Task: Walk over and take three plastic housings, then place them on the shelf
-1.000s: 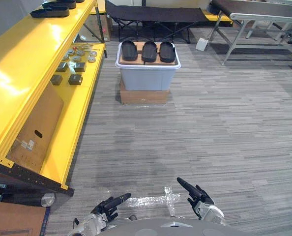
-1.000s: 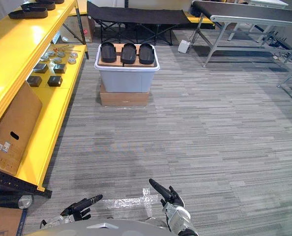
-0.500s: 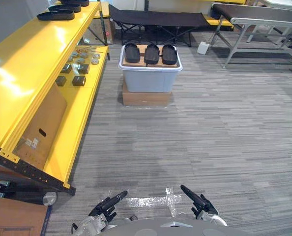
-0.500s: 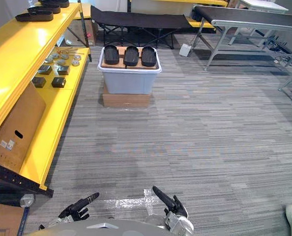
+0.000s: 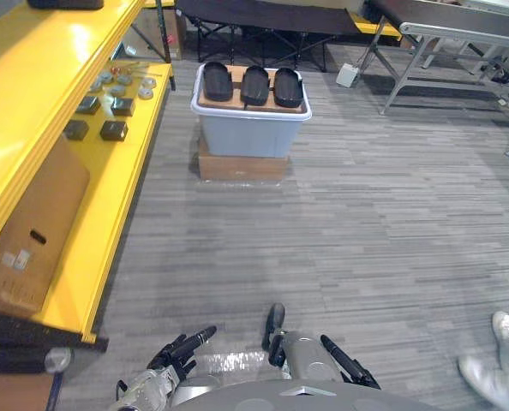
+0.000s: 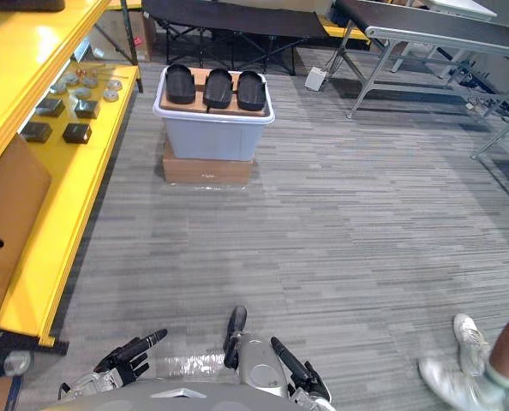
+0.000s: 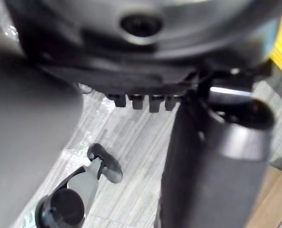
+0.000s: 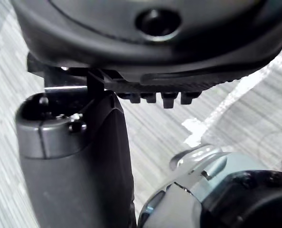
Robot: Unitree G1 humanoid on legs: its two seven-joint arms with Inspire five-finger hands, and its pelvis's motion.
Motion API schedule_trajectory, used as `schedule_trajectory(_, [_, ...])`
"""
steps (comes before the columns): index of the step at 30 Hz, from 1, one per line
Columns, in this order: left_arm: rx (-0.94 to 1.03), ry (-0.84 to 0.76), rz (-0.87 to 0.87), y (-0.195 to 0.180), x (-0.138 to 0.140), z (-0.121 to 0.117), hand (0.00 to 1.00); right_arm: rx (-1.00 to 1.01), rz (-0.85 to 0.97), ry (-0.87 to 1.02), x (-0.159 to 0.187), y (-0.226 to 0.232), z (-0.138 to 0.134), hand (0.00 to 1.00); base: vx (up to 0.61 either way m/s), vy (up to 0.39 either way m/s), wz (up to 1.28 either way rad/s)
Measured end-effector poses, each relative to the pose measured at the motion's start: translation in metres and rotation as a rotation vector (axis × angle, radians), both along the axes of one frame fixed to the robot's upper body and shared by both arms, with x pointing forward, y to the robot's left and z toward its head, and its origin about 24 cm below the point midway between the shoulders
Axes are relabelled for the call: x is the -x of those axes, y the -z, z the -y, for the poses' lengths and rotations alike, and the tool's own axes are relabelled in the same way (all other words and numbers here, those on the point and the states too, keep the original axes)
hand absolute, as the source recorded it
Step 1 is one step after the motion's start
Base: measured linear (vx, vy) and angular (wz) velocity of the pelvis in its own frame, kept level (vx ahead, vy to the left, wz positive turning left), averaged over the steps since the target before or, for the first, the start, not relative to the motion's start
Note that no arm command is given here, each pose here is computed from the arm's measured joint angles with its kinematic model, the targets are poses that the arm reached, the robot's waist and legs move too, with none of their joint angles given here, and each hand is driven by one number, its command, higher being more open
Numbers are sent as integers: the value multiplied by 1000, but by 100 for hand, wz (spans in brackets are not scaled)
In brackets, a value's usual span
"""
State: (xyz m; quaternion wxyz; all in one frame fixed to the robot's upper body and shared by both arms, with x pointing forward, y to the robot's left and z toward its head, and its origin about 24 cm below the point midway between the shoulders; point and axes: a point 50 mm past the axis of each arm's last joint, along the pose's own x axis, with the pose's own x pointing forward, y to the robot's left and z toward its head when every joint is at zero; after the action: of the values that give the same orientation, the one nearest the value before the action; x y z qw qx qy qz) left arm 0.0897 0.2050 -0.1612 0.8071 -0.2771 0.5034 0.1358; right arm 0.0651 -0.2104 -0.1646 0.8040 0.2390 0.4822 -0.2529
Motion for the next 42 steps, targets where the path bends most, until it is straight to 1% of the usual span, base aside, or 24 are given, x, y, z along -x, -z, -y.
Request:
schedule_trajectory(1, [2, -29, 12, -1, 2, -5, 100, 20, -27, -69, 1, 0, 1, 100, 596, -167, -21])
schedule_trajectory(2, [0, -53, 29, -3, -1, -9, 100, 28, -47, -94, 2, 1, 1, 100, 612, -196, -15])
schedule_trajectory(3, [11, -98, 72, -6, -9, -9, 100, 43, -55, -131, -2, 1, 5, 100, 455, -210, -22])
schedule_trajectory(4, [12, -99, 94, -7, -15, -8, 100, 55, -58, -148, -6, 0, 8, 100, 696, -246, -17])
schedule_trajectory(6, [46, -103, 151, -11, -32, 3, 100, 70, -58, -154, -14, -2, 14, 100, 695, -157, -33])
schedule_trajectory(7, [47, -101, 159, -12, -33, 3, 100, 71, -47, -156, -19, -2, 13, 100, 533, -83, -52])
schedule_trajectory(9, [79, -119, 199, -13, -37, 12, 100, 74, 3, -165, -36, -6, 10, 100, 478, -42, -61])
schedule_trajectory(11, [112, -146, 217, -13, -39, 20, 100, 83, 26, -178, -40, -7, 8, 100, 470, 47, -46])
schedule_trajectory(14, [110, -168, 204, -11, -33, 18, 100, 95, 14, -215, -39, -7, 7, 100, 392, 142, -24])
schedule_trajectory(15, [81, -170, 178, -10, -28, 10, 100, 92, 13, -220, -40, -7, 4, 100, 602, 239, -10])
schedule_trajectory(16, [72, -170, 161, -9, -27, 7, 100, 92, 20, -221, -41, -7, 4, 100, 548, 183, -5])
schedule_trajectory(18, [62, -180, 125, -7, -24, 7, 100, 98, 29, -229, -45, -8, 5, 100, 558, 182, -2])
schedule_trajectory(20, [49, -187, 90, -4, -18, 5, 100, 83, 54, -229, -52, -9, -1, 100, 566, 203, 13])
schedule_trajectory(21, [40, -179, 70, -3, -15, 5, 100, 56, 59, -230, -51, -8, -7, 100, 495, 141, 20])
schedule_trajectory(22, [38, -177, 62, -2, -12, 6, 100, 64, 59, -231, -49, -8, -5, 100, 580, 121, 36])
schedule_trajectory(24, [30, -154, 80, -3, -16, 7, 100, 97, 103, -248, -56, -12, -1, 100, 438, 5, 58])
schedule_trajectory(28, [26, -105, 144, -9, -35, 11, 100, 103, 150, -241, -62, -15, -6, 100, 372, -123, 90])
schedule_trajectory(29, [25, -107, 138, -8, -32, 11, 100, 92, 140, -233, -59, -13, -10, 100, 375, -262, 82])
schedule_trajectory(30, [9, -118, 129, -8, -28, 5, 100, 74, 124, -231, -52, -10, -15, 100, 458, -395, 69])
schedule_trajectory(31, [-2, -163, 109, -7, -22, 0, 100, 62, 112, -243, -49, -8, -19, 100, 372, -353, 44])
schedule_trajectory(33, [27, -204, 94, -4, -18, 11, 100, 88, 118, -256, -52, -10, -11, 100, 263, -266, 9])
schedule_trajectory(35, [20, -225, 102, -3, -17, 14, 100, 105, 124, -265, -55, -12, -6, 100, 229, -229, 10])
schedule_trajectory(39, [2, -256, 180, -8, -23, 9, 100, 115, 98, -272, -45, -10, -4, 100, 139, -180, 12])
schedule_trajectory(42, [0, -238, 212, -10, -25, 10, 100, 170, 116, -235, -41, -13, 5, 100, 127, -24, 27])
